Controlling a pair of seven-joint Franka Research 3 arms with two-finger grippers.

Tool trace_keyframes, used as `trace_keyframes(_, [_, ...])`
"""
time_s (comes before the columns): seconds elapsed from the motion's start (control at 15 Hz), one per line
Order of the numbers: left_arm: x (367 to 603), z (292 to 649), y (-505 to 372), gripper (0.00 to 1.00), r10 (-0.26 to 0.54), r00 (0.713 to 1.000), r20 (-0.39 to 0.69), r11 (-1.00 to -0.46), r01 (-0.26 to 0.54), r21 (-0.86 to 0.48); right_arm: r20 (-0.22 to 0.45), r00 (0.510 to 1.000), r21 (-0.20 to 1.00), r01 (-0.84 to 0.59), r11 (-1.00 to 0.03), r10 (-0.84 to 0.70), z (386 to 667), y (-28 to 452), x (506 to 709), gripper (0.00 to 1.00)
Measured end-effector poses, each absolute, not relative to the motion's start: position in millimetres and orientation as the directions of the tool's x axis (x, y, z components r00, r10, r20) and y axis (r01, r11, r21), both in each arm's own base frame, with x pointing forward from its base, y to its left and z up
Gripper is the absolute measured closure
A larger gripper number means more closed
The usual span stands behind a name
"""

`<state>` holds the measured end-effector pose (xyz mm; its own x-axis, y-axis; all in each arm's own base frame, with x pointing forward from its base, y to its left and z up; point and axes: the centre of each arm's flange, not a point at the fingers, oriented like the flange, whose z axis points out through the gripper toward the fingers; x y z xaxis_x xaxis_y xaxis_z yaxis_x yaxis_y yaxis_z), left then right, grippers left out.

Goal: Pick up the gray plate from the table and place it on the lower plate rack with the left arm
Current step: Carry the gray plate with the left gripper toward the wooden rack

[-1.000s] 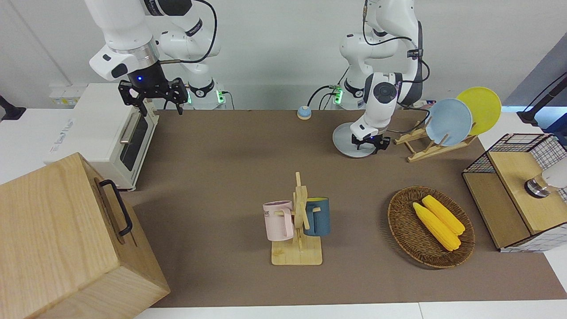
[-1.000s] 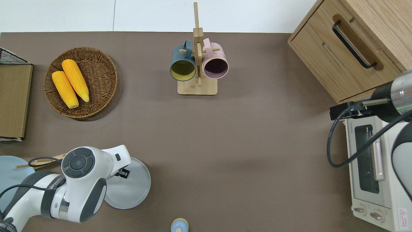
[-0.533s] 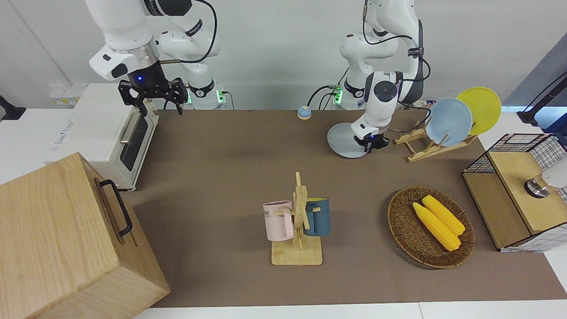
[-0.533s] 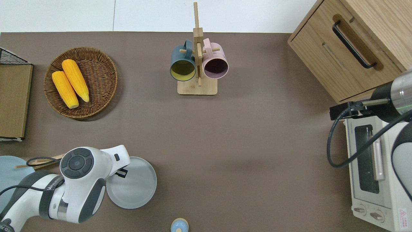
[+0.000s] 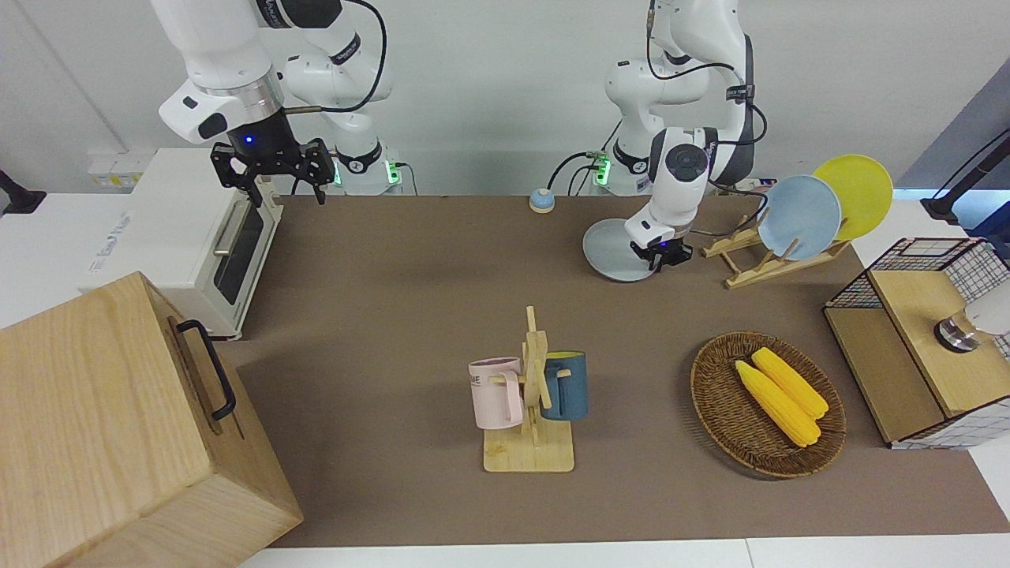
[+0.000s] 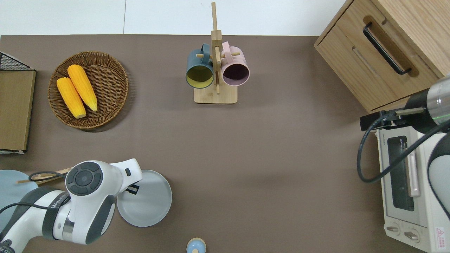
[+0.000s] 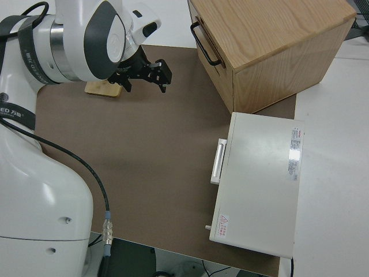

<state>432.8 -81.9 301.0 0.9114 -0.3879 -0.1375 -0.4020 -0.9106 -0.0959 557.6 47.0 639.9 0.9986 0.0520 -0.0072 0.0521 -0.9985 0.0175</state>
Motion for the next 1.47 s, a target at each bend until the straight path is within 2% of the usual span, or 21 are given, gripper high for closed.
trace_keyframes(0.47, [435.7,316.7,-73.5,0.95,-0.363,0.916,-0.17,-0.919,-0.382,-0.1,-0.007,0.999,0.017,0.052,-0.998,0.052,639.9,47.0,557.6,0.01])
trace_keyframes(0.8, [435.5,361.9,-67.9,0.99,-0.333,0.921,-0.203,-0.925,-0.361,-0.12,-0.007,0.999,0.017,0.052,-0.998,0.052,639.9,47.0,557.6,0.01])
trace_keyframes(1.47, [425.8,458.2,-62.0,0.99,-0.274,0.926,-0.261,-0.936,-0.32,-0.151,-0.007,0.999,0.017,0.052,-0.998,0.052,639.9,47.0,557.6,0.01])
